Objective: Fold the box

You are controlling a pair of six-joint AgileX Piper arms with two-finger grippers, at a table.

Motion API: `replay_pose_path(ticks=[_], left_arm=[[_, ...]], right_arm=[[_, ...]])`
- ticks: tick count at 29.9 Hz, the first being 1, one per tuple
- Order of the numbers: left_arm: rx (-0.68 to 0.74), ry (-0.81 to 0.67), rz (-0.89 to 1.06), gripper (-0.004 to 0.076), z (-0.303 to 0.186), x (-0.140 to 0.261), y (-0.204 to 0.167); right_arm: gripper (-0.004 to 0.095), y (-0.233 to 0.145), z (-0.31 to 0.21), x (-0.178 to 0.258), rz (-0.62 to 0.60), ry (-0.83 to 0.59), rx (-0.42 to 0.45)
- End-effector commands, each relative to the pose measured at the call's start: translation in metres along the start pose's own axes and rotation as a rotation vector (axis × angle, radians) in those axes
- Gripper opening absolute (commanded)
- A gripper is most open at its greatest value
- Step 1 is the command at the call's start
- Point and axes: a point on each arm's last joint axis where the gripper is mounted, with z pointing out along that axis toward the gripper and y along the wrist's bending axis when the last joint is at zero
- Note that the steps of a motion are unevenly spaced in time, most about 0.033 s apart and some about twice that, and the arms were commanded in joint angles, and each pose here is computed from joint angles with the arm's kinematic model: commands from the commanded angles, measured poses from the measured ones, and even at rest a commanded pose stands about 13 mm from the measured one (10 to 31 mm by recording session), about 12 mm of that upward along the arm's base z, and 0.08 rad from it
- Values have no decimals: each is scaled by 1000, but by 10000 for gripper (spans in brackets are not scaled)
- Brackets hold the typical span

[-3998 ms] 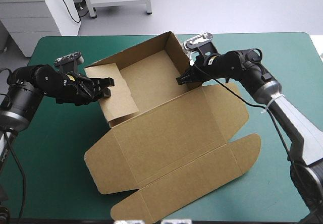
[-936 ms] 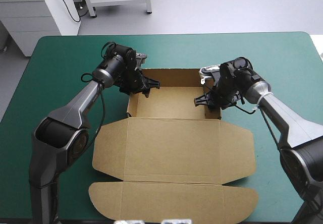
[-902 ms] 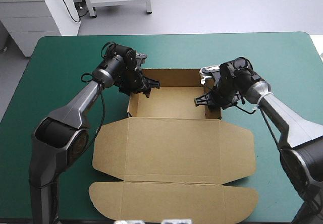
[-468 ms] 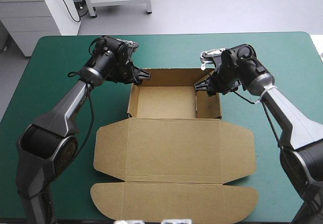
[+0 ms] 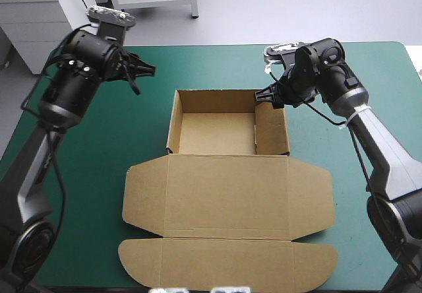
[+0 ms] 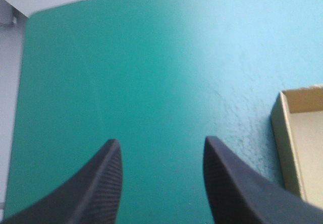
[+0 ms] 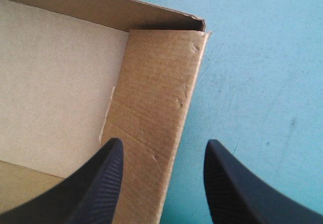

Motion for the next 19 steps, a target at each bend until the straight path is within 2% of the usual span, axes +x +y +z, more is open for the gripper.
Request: replay_pose_path(ticks=[1,5,7,10,15,19], left_arm=[[-65,-126,-44,214,-70,4,33],[55,-201,-109,5,-115,17,42],[116,-219,-125,-8,-130,25,43],[128,-225,-111,-8,-144,43,49],[113,-174,-75,-8,-141,86,51],[154,-167,-51,-8,-127,130,45]], right_arm=[[457,-2,-33,-1,10,-77,-7],[457,-2,-33,-1,26,-76,-10],[457,-2,-33,-1,41,-76,-10],[458,-2,-33,-1,48,-76,-11],[458,-1,-33,-1,51,-75,-19],[458,0,-33,-1,54,-73,-33]])
